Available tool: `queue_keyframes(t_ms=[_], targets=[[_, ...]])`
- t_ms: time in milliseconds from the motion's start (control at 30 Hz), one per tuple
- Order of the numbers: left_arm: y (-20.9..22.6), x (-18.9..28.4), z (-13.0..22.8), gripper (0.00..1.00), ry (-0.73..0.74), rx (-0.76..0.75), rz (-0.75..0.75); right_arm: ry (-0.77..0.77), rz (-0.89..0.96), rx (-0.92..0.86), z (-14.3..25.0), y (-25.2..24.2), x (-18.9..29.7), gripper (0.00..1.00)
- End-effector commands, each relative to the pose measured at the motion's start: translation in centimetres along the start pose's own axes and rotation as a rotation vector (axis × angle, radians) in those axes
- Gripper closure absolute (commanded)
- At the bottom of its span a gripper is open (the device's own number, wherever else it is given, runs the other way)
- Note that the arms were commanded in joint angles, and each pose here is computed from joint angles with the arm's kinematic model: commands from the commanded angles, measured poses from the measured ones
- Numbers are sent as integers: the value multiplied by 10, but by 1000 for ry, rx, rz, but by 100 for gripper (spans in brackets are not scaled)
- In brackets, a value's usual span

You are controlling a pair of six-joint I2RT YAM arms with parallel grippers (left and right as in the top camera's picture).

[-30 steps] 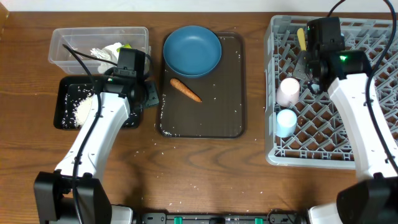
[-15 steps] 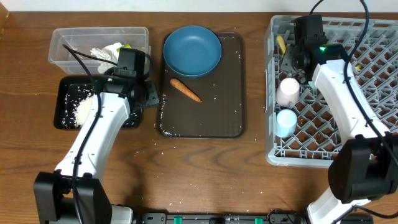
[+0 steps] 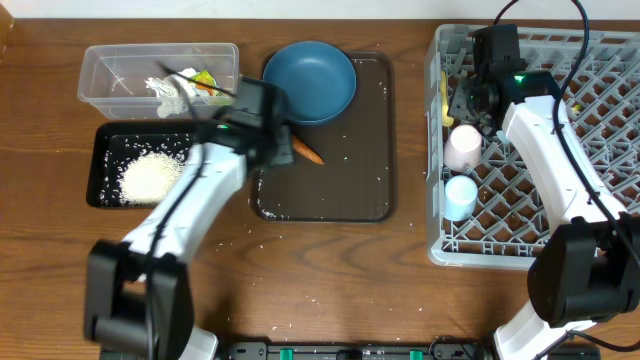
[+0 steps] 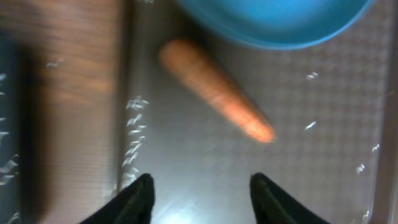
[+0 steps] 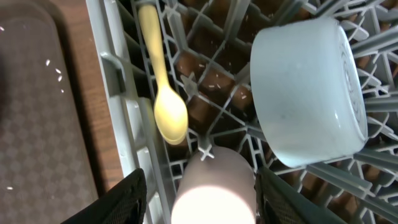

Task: Sort waste into correct bins and load items into the dishwasher rack
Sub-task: 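Grasp the carrot on the brown tray with the left gripper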

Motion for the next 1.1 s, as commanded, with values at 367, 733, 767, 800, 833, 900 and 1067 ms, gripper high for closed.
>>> queue_keyframes(t_ms=[367,733,767,800,833,900,1067], targets=[[-21,-78,5,39,-145,363,-126,16,19,30,4,-6,14,43],[-18,-114,10,39,-142,397,-124,17,19,33,4,-6,14,43],[-17,-116,11,44,-137,396,-127,17,19,33,4,-6,14,43],[-17,-116,11,49,-135,396,-128,17,19,34,4,-6,14,44],[-17,-116,11,57,-135,396,-129,18,20,34,4,-6,14,44],[-17,-116,11,69,-135,396,-128,19,20,34,4,-6,14,43],[-21,-114,12,92,-96,396,-81,23,21,51,5,-6,14,43]])
Point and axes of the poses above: each gripper's point midway between its finger pads, its own x axis back along the fingers, its own y axis along the line the jaws close on, z = x × y, the point moved 10 cm from there along x, back along the fingers, and after that the axes turned 3 degrees about x, right-handed, at the moved point
